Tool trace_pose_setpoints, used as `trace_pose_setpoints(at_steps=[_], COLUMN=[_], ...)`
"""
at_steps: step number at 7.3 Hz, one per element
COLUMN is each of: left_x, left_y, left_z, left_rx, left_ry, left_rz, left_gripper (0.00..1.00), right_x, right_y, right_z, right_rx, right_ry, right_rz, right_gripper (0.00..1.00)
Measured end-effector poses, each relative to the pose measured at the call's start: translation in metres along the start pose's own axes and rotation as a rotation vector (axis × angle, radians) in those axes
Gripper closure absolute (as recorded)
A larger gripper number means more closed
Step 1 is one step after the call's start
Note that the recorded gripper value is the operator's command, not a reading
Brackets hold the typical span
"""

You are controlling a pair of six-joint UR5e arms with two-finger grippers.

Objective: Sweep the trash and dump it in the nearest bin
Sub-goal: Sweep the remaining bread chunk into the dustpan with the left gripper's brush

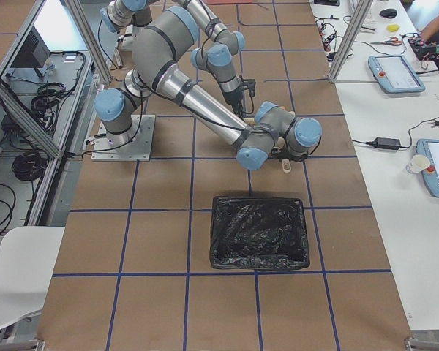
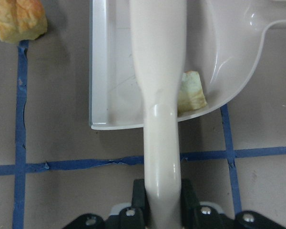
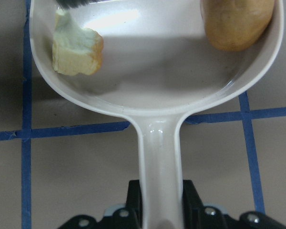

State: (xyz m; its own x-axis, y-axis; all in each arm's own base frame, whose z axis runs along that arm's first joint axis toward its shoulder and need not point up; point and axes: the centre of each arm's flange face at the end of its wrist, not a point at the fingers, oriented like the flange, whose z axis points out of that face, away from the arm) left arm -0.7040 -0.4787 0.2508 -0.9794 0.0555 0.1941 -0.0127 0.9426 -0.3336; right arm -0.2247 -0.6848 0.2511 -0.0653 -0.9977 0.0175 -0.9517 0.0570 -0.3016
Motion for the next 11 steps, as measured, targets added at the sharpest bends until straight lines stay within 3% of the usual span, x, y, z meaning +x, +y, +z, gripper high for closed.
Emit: trace_pose_setpoints(at_steps=[5, 7, 9, 11], left_x=[-0.052, -0.112, -0.157, -0.163], left_y=[-0.039, -0.052, -0.059, -0.065], left_z=[-0.032, -0.049, -0.034, -0.019], left_rx=[-0.020, -0.070, -0.142, -0.169], left_ry=[-0.016, -0.049, -0.051, -0.037], left_rz=[-0.049, -0.070, -0.047, -0.033], left_gripper=[0.91, 0.91, 0.91, 0.91], right_x=[-0.001, -0.001, -0.001, 0.002], right_y=[-0.001, -0.003, -0.006, -0.015], right_z=[-0.001, -0.001, 0.001, 0.006], right_rx=[-0.004, -0.033, -0.052, -0.054], right_ry=[-0.003, -0.019, -0.032, -0.039], right_rz=[0.007, 0.005, -0.001, -0.015], right_gripper=[1.00, 1.00, 1.00, 1.00])
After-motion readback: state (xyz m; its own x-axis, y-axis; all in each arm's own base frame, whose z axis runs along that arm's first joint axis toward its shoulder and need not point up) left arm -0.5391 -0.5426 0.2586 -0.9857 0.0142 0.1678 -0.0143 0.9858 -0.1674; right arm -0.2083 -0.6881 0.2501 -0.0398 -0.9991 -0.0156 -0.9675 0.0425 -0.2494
